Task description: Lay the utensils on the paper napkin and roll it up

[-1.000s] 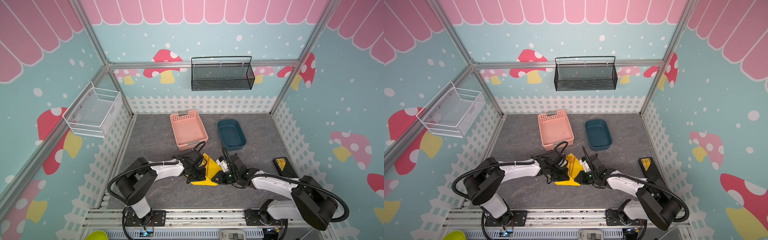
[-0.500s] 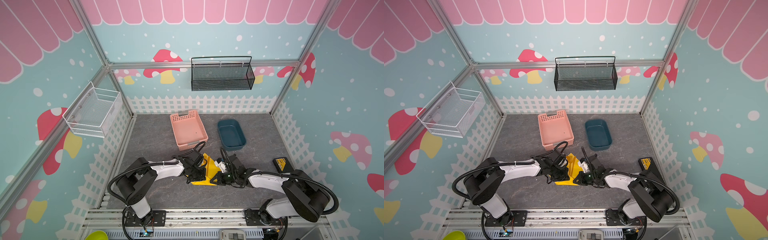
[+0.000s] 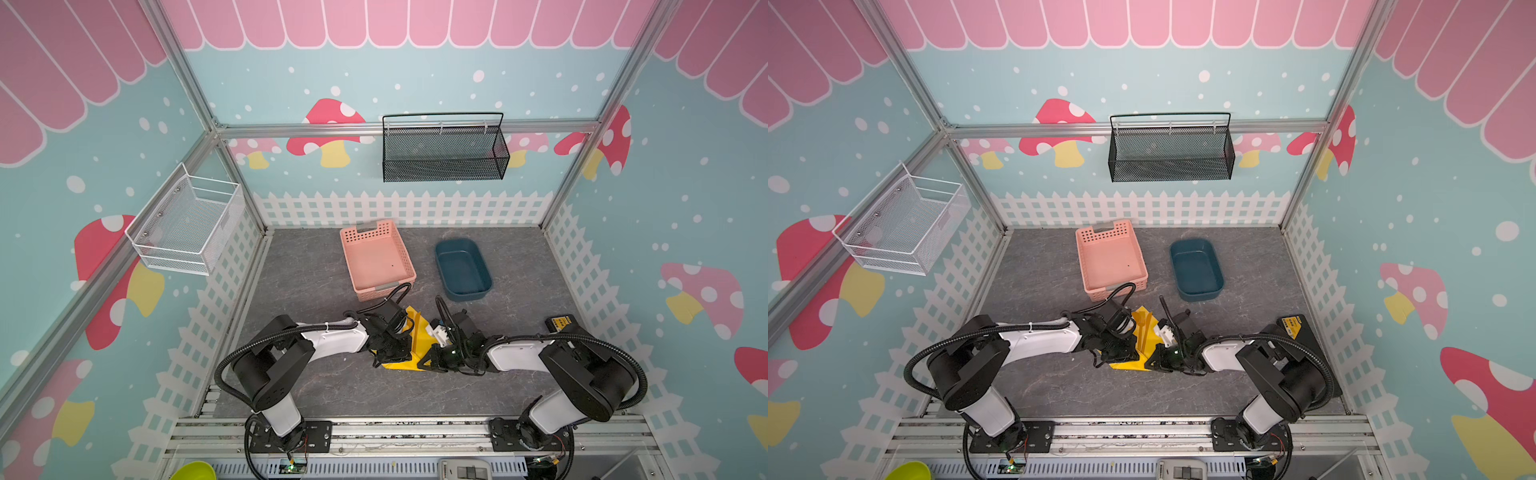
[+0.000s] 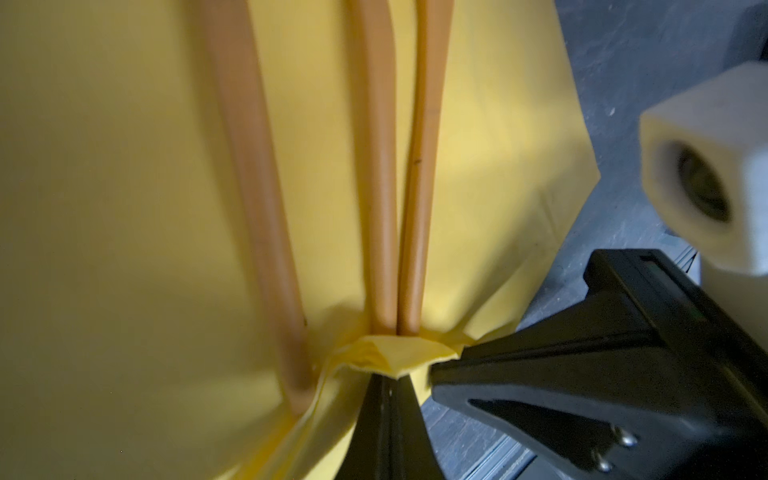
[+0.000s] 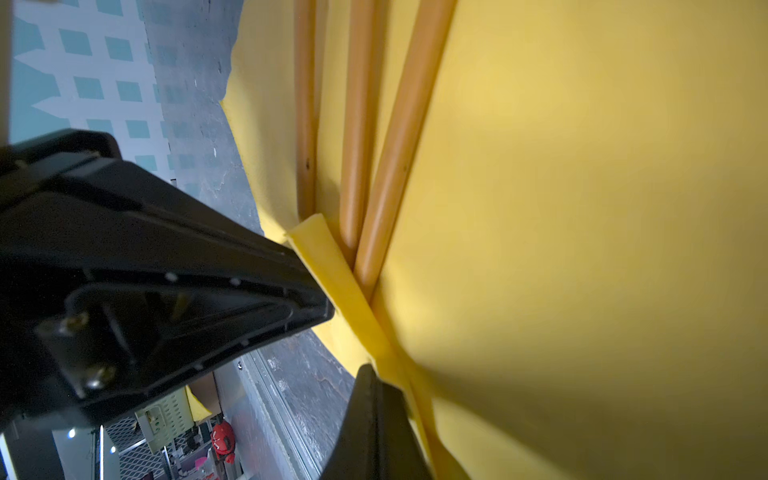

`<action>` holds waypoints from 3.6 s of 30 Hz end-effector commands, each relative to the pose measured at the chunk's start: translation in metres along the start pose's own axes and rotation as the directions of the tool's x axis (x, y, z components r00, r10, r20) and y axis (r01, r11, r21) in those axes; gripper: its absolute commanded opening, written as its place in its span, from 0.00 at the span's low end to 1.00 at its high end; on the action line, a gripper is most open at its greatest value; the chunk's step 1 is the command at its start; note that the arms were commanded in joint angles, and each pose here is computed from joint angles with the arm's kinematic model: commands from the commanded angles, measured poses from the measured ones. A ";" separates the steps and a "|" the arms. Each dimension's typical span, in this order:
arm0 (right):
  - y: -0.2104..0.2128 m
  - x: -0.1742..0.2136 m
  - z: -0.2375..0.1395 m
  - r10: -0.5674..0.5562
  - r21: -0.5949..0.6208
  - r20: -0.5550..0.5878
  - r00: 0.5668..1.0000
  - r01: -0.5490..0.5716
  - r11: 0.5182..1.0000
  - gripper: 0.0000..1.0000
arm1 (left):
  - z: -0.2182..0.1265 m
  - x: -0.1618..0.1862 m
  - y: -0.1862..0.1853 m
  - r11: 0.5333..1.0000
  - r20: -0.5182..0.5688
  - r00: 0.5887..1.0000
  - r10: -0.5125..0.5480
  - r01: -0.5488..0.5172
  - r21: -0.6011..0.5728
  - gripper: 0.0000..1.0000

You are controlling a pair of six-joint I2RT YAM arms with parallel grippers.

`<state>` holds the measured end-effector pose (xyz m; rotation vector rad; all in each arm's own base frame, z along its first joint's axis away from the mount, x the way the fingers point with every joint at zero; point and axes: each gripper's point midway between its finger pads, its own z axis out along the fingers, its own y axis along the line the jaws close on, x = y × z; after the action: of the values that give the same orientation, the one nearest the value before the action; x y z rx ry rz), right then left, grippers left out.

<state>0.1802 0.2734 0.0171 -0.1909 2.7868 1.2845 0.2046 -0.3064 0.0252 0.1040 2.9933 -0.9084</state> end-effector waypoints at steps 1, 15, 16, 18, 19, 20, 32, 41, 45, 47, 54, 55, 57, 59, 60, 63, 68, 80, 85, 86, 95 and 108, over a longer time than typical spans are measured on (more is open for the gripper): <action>-0.021 0.006 0.005 0.060 0.075 -0.014 0.998 -0.058 0.995 0.00 | 0.002 0.003 0.002 1.000 -0.006 1.000 -0.006 0.006 0.001 0.03; 0.012 -0.021 -0.008 0.001 0.010 0.066 0.998 -0.001 1.000 0.00 | 0.001 0.004 0.005 1.000 -0.008 1.000 -0.009 0.009 -0.005 0.03; 0.010 -0.021 -0.008 0.002 0.017 0.065 0.998 -0.003 1.000 0.00 | 0.001 0.005 0.005 1.000 -0.008 1.000 -0.009 0.009 -0.006 0.03; 0.003 -0.018 -0.004 0.010 0.031 0.050 0.999 -0.012 0.999 0.00 | 0.001 0.005 0.005 1.000 -0.008 1.000 -0.009 0.009 -0.005 0.03; -0.001 -0.017 -0.002 0.017 0.040 0.045 0.999 -0.018 0.999 0.00 | 0.001 0.005 0.005 1.000 -0.007 1.000 -0.008 0.008 -0.004 0.03; -0.006 -0.015 -0.001 0.022 0.054 0.039 0.999 -0.025 0.998 0.00 | 0.001 0.005 0.005 1.000 -0.009 1.000 -0.009 0.009 -0.006 0.03; 0.004 -0.025 -0.013 -0.016 0.066 0.076 0.997 0.011 0.998 0.02 | 0.001 0.005 0.007 1.000 -0.008 1.000 -0.013 0.013 -0.009 0.03; -0.002 -0.046 -0.053 -0.024 0.076 0.168 0.985 0.012 0.997 0.12 | 0.001 0.006 0.007 1.000 -0.009 1.000 -0.015 0.015 -0.011 0.03; -0.024 -0.050 -0.072 0.007 0.122 0.197 0.980 -0.031 0.992 0.20 | 0.001 0.005 0.007 1.000 -0.007 1.000 -0.015 0.015 -0.009 0.03; -0.039 -0.050 -0.081 0.019 0.165 0.210 0.977 -0.054 0.985 0.26 | 0.001 0.005 0.007 1.000 -0.007 1.000 -0.015 0.014 -0.009 0.03; -0.074 -0.044 -0.099 0.055 0.268 0.222 0.973 -0.116 0.956 0.43 | 0.000 0.006 0.008 1.000 -0.009 1.000 -0.018 0.018 -0.010 0.03; -0.076 -0.044 -0.099 0.061 0.267 0.222 0.973 -0.121 0.956 0.44 | 0.000 0.006 0.009 1.000 -0.009 1.000 -0.017 0.017 -0.010 0.03; -0.075 -0.042 -0.096 0.065 0.244 0.210 0.976 -0.116 0.963 0.46 | 0.000 0.006 0.008 1.000 -0.008 1.000 -0.017 0.017 -0.009 0.03; -0.071 -0.042 -0.092 0.066 0.210 0.196 0.978 -0.107 0.972 0.46 | -0.001 0.005 0.009 1.000 -0.006 1.000 -0.018 0.018 -0.010 0.03; -0.069 -0.041 -0.090 0.067 0.196 0.189 0.980 -0.105 0.975 0.46 | -0.001 0.005 0.008 1.000 -0.005 1.000 -0.018 0.018 -0.009 0.03; -0.067 -0.041 -0.086 0.064 0.166 0.180 0.982 -0.095 0.982 0.46 | 0.000 0.005 0.008 1.000 -0.006 1.000 -0.018 0.018 -0.009 0.03; -0.068 -0.037 -0.079 0.075 0.130 0.159 0.984 -0.096 0.987 0.45 | 0.000 0.005 0.008 1.000 -0.007 1.000 -0.020 0.020 -0.008 0.03; -0.036 -0.043 -0.075 0.073 -0.097 0.185 0.980 -0.055 0.994 0.43 | -0.001 0.005 0.008 1.000 -0.004 1.000 -0.020 0.020 -0.010 0.03; -0.037 -0.042 -0.074 0.093 -0.102 0.192 0.977 -0.074 0.992 0.42 | -0.001 0.005 0.009 1.000 -0.003 1.000 -0.021 0.021 -0.010 0.03; -0.040 -0.042 -0.075 0.100 -0.093 0.196 0.975 -0.083 0.992 0.43 | -0.001 0.005 0.008 1.000 -0.002 1.000 -0.020 0.020 -0.009 0.03; -0.084 -0.046 -0.092 0.094 0.181 0.246 0.965 -0.141 0.973 0.48 | -0.002 0.005 0.009 1.000 -0.004 1.000 -0.019 0.019 -0.012 0.03; -0.089 -0.037 -0.085 0.100 0.182 0.189 0.977 -0.135 0.974 0.49 | -0.002 0.005 0.009 1.000 -0.007 1.000 -0.021 0.021 -0.012 0.03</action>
<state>0.2469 0.1609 0.0297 0.0724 2.6766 1.0009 0.2025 -0.3039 0.0224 0.0991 3.0013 -0.9116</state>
